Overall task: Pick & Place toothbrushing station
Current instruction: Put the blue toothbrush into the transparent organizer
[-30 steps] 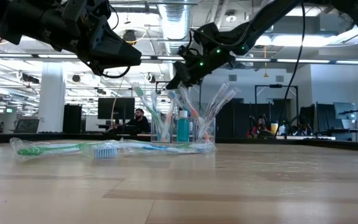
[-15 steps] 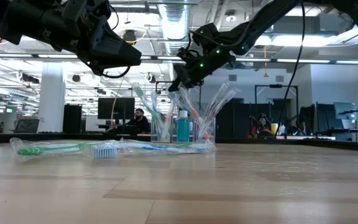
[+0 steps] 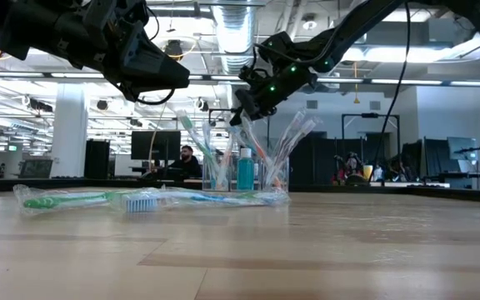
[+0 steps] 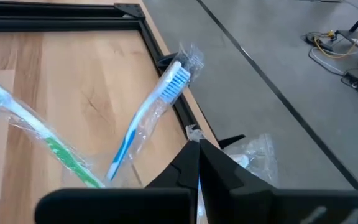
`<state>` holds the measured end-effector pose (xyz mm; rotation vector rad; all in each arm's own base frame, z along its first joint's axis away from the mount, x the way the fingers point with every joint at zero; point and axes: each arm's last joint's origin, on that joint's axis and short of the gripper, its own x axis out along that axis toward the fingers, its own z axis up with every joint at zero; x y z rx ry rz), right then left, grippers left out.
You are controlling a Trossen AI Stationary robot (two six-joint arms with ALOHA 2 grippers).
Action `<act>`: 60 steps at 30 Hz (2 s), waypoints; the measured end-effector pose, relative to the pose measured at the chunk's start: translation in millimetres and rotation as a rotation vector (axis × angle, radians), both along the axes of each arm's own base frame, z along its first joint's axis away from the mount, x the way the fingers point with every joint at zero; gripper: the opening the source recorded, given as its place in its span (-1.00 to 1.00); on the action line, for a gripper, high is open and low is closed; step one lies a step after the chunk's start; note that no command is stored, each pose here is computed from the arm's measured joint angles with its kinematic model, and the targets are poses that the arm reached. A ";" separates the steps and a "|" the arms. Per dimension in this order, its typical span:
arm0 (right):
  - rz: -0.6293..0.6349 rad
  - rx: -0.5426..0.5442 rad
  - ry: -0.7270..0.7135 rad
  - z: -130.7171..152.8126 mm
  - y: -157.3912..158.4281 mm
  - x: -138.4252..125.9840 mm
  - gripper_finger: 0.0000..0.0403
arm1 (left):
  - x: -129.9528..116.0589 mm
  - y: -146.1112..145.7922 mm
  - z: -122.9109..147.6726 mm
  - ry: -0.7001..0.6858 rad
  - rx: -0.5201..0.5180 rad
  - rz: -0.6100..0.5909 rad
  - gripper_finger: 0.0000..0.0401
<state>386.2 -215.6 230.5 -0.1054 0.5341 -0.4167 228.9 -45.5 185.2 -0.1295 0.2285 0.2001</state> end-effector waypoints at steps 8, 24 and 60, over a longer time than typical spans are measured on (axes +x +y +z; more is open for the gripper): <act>0.000 -0.004 -0.013 20.2 4.7 -8.7 -1.00 | 0.0 -0.1 -0.1 0.001 0.000 -0.001 -0.47; -0.010 0.043 0.068 46.1 19.7 -45.0 -1.00 | 0.0 -0.1 -0.1 0.000 -0.003 0.000 -0.47; -0.019 0.171 0.092 27.9 41.7 -89.2 -1.00 | -0.5 -0.7 -1.7 0.017 -0.005 -0.008 -0.47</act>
